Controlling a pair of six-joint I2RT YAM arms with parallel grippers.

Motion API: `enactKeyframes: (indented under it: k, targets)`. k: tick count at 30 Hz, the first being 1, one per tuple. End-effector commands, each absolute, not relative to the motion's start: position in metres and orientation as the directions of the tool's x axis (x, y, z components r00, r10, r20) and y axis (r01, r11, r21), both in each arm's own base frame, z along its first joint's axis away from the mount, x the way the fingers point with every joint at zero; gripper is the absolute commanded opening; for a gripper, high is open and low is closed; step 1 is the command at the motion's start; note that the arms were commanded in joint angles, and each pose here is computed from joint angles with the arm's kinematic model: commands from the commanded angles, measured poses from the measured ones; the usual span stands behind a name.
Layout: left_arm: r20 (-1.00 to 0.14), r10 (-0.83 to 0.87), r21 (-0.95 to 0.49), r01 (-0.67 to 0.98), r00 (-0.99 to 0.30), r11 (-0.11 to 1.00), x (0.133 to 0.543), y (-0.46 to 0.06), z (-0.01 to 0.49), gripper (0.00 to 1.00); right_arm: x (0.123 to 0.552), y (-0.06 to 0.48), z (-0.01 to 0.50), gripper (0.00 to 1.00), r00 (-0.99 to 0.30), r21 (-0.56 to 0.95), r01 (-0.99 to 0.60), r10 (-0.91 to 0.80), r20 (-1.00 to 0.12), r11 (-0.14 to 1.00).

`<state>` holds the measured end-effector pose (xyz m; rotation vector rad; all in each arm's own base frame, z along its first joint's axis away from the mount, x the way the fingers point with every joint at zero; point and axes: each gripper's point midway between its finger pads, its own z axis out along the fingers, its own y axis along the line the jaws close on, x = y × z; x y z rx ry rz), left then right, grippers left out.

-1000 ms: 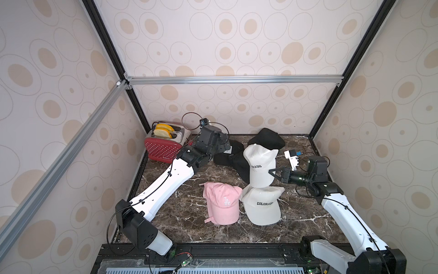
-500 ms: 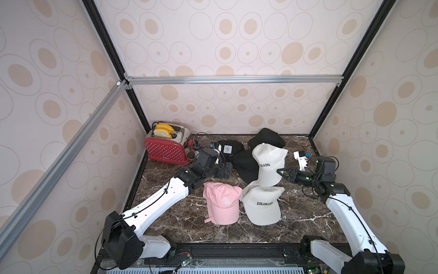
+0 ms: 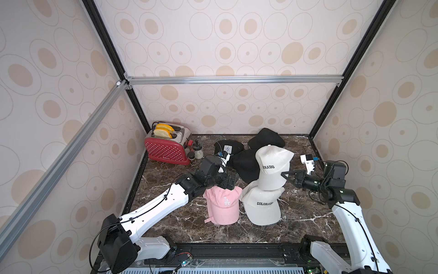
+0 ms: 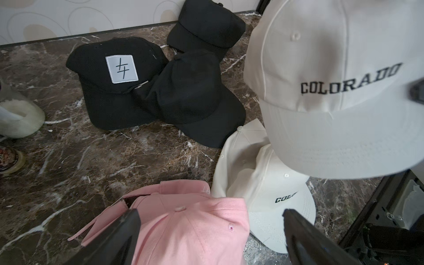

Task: Stack the baseball caps by color
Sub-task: Place the baseball cap on the baseball cap.

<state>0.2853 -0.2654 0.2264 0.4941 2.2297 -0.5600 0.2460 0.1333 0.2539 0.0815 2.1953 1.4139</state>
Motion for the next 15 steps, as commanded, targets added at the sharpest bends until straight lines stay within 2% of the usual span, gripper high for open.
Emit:
enactKeyframes:
  k: [1, 4, 9, 15]
  targets:
    - [-0.775, 0.123, -0.236, 0.463, -0.62, 0.854, 0.29, -0.253, 0.238, 0.99, 0.22, 0.147, 0.25, 0.0, -0.932, 0.953, -0.121, 0.3, -0.205, 0.276]
    - [-0.774, 0.113, -0.238, 0.452, -0.622, 0.86, 0.29, -0.248, 0.236, 0.99, 0.212, 0.151, 0.242, 0.0, -0.949, 0.973, -0.086, 0.278, -0.145, 0.213]
    - [-0.774, 0.106, -0.24, 0.443, -0.625, 0.864, 0.29, -0.242, 0.234, 0.99, 0.186, 0.153, 0.23, 0.0, -0.974, 0.961, -0.045, 0.201, -0.103, 0.272]
    - [-0.771, 0.098, -0.255, 0.446, -0.629, 0.858, 0.291, -0.243, 0.232, 0.99, 0.173, 0.154, 0.223, 0.0, -0.98, 0.963, -0.005, 0.189, -0.058, 0.268]
